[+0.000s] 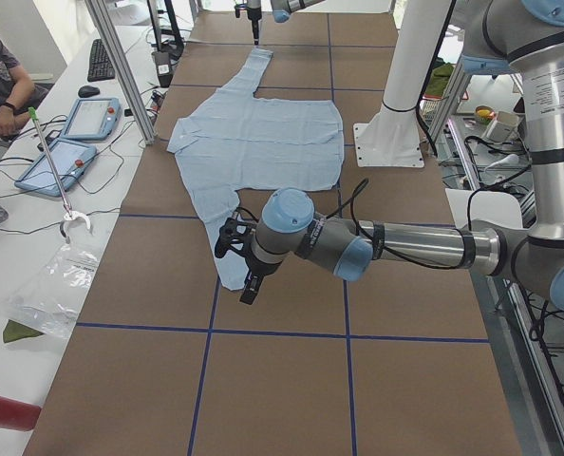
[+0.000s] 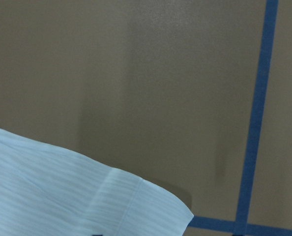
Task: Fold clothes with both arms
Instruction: 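Move the right gripper toward the sleeve cuff nearest it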
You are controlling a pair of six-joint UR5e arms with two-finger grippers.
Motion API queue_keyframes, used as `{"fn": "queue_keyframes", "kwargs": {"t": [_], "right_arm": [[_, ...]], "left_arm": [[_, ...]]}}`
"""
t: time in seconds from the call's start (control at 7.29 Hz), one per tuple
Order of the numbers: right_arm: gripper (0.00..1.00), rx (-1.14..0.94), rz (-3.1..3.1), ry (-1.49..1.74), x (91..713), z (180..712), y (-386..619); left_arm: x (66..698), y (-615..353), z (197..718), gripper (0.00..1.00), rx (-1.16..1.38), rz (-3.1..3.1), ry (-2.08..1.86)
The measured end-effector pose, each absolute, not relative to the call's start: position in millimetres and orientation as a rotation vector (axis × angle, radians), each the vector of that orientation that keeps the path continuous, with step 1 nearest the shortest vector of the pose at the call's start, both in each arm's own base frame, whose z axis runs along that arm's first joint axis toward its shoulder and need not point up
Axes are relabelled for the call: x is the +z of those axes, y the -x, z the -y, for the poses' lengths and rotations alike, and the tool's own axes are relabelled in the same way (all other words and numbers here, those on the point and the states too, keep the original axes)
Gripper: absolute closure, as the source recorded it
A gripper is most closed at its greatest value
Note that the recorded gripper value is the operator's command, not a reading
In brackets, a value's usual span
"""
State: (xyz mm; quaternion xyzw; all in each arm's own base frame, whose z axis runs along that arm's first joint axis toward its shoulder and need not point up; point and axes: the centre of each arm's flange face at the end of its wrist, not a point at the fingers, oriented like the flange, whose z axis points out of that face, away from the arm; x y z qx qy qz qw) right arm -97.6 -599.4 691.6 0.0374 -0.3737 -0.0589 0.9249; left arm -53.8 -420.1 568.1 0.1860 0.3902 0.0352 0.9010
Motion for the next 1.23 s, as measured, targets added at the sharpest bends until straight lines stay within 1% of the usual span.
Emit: {"fn": "queue_keyframes", "kwargs": {"t": [0.14,0.55,0.82,0.96,1.1,1.23], "right_arm": [[0.18,-0.126,0.756,-0.076,693,605,103],[0.25,-0.129,0.74,-0.057,704,613,112],[0.34,-0.13,0.723,-0.045,712,611,115],[0.48,-0.129,0.718,-0.037,717,610,115],[0.9,-0.128,0.716,-0.03,721,609,116],[1.0,-0.128,0.715,-0.026,723,608,116]], "left_arm": [[568,54,420,0.0,0.073,-0.807,-0.385],[567,54,420,0.0,0.073,-0.807,-0.386],[566,53,420,0.0,0.075,-0.811,-0.387],[565,53,420,0.0,0.075,-0.814,-0.388],[564,53,420,0.0,0.072,-0.816,-0.388],[563,53,420,0.0,0.066,-0.819,-0.386]]}}
